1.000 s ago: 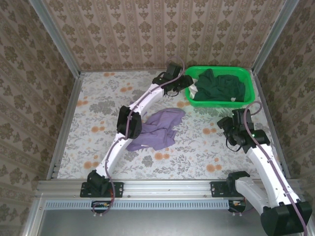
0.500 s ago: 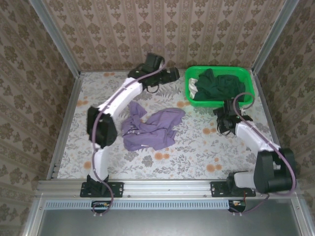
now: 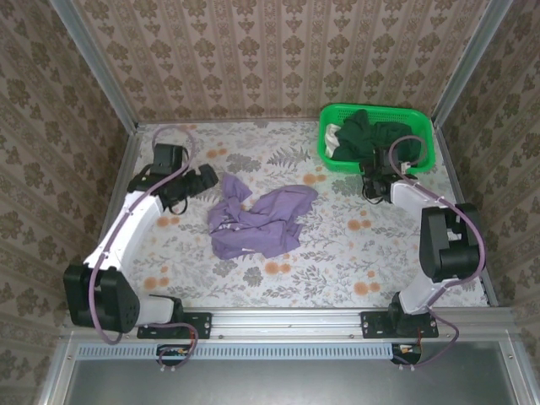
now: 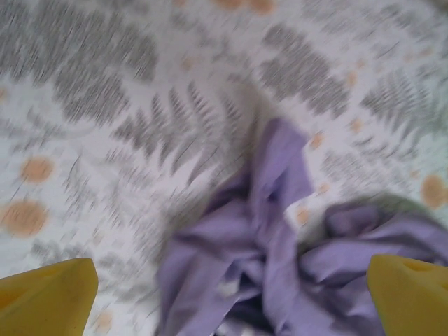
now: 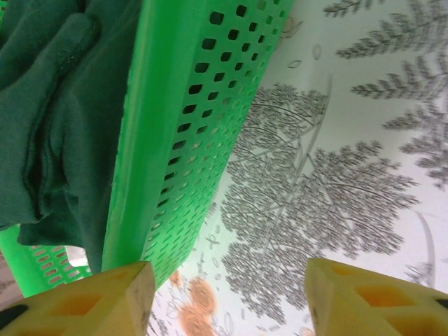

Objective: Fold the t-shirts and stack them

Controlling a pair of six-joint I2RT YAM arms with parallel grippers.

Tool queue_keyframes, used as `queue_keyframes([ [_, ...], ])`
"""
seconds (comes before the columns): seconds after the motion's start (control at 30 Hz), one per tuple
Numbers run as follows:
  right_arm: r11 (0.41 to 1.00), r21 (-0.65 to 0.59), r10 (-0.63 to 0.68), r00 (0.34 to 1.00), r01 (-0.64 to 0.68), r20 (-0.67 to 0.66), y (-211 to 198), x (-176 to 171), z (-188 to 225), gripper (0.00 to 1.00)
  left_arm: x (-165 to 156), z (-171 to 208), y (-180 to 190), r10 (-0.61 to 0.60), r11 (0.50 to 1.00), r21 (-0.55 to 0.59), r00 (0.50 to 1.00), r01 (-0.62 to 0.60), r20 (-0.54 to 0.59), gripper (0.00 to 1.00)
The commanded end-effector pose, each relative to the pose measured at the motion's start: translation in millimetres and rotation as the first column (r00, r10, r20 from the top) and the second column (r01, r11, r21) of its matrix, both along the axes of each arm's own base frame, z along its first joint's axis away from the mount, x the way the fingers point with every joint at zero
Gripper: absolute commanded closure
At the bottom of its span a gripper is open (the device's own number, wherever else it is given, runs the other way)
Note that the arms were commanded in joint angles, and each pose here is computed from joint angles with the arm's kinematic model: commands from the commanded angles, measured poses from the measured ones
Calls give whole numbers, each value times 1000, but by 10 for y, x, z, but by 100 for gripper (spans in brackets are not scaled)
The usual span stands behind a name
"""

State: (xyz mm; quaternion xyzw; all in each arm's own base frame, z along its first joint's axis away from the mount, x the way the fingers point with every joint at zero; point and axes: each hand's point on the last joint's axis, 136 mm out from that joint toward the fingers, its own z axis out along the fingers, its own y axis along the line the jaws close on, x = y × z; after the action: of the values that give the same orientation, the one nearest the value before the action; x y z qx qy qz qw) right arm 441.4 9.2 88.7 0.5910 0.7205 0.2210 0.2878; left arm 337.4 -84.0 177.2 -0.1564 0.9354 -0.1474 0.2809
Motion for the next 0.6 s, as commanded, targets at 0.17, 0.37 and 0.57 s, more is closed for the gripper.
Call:
queue_keyframes([
  [0.17,998,-9,-60,997,61,53,-135,73,128,42,-420,-194,47,-23,1000,-22,997,21,-71,0],
  [0.37,995,-15,-95,994,96,45,-425,186,70,41,-401,-260,25,-32,999,-24,995,30,-99,0],
  [0.57,994,-15,-105,994,106,39,-686,303,73,37,-299,-231,-18,-46,999,-30,994,44,-97,0],
])
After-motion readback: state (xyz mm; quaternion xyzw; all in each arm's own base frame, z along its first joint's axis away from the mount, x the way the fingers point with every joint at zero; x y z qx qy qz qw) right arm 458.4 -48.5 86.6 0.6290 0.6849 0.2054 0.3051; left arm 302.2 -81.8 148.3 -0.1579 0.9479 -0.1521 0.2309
